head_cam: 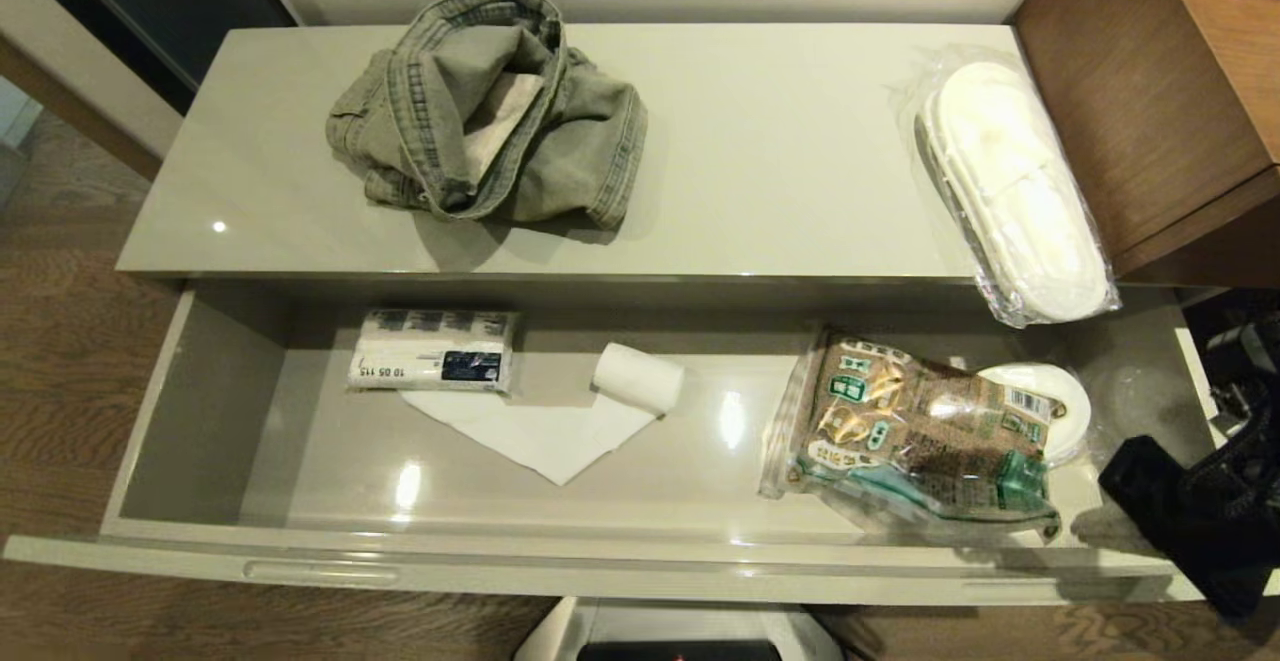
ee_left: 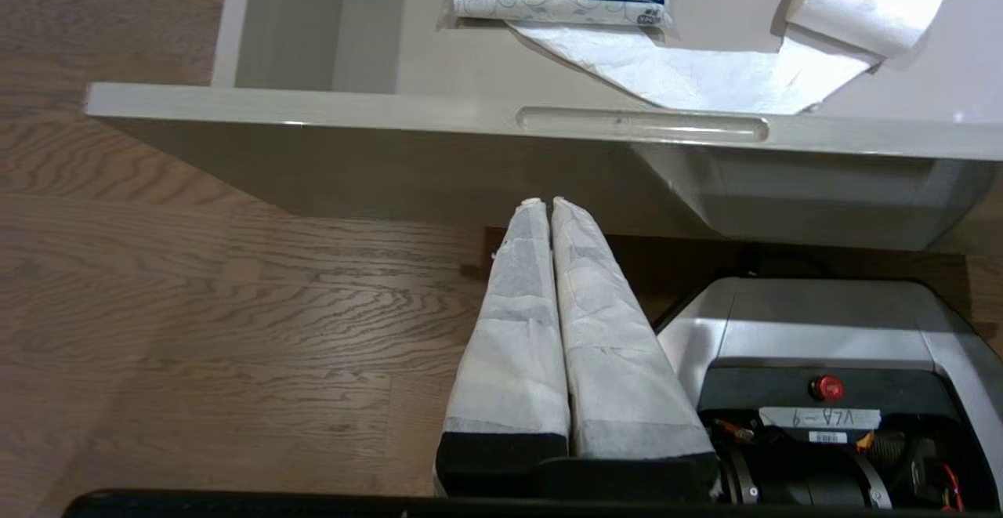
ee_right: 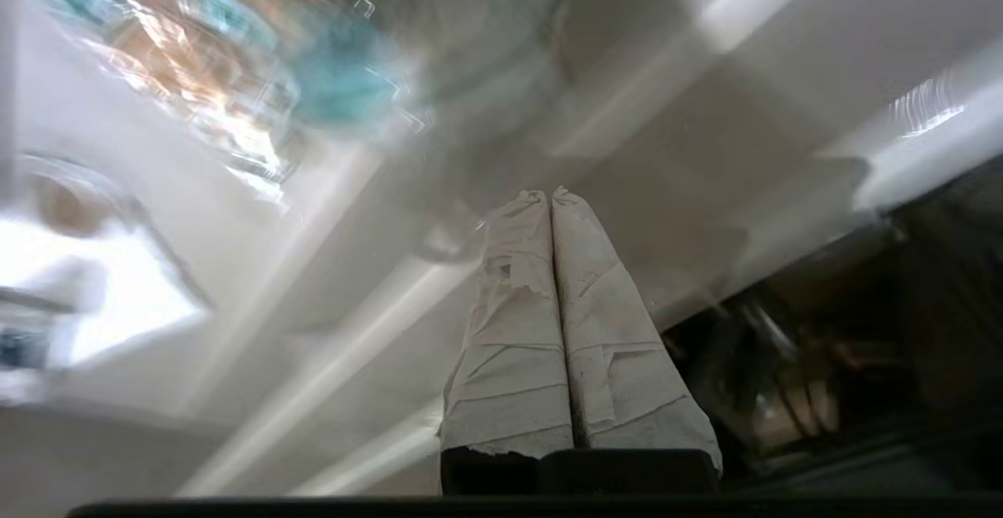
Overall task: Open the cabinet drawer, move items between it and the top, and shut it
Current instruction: Close the drawer
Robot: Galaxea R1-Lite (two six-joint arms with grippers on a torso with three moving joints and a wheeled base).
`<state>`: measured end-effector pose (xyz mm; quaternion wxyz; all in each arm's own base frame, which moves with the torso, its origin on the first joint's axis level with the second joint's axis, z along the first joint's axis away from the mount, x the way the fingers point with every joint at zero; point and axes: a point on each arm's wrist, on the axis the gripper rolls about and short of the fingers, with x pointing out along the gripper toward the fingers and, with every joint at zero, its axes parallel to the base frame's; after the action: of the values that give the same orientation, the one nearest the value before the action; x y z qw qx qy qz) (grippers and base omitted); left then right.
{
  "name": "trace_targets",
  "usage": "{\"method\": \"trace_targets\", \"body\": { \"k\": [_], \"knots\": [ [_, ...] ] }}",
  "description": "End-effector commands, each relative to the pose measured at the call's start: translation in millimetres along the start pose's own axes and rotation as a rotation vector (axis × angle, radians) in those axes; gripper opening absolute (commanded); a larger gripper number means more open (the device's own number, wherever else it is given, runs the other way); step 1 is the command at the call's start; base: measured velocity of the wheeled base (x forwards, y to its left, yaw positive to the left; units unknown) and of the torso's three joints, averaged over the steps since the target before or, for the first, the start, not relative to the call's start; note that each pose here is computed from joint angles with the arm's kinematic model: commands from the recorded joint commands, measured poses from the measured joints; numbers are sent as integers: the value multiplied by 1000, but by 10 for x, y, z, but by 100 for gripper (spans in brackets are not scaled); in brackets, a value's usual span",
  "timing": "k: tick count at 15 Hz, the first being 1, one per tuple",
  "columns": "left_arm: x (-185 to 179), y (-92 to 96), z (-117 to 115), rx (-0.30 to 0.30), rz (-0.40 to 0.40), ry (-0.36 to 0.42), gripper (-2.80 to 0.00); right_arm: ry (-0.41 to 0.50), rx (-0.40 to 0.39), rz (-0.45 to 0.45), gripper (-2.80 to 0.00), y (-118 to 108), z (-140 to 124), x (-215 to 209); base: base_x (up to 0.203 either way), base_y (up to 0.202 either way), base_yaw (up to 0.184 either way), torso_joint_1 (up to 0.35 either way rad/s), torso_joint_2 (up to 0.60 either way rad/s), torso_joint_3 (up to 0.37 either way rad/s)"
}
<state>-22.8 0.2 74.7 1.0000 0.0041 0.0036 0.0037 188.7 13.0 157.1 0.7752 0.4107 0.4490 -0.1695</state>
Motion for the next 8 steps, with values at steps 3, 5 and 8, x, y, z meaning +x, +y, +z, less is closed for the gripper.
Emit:
{"method": "trace_targets", "body": {
  "k": [3,5,8],
  "knots": [
    [1,0,-4,0,0,2,-280,-19,-14,54,-280,-21,-71,-252,0,0,0,1,-4,12],
    [1,0,-4,0,0,2,-280,-40,-32,118,-280,-27,-115,-429,0,0,0,1,-1,13],
    [1,0,-4,0,0,2,-280,5,-78,148,-280,-65,-249,-606,0,0,0,0,0,0]
  ]
}}
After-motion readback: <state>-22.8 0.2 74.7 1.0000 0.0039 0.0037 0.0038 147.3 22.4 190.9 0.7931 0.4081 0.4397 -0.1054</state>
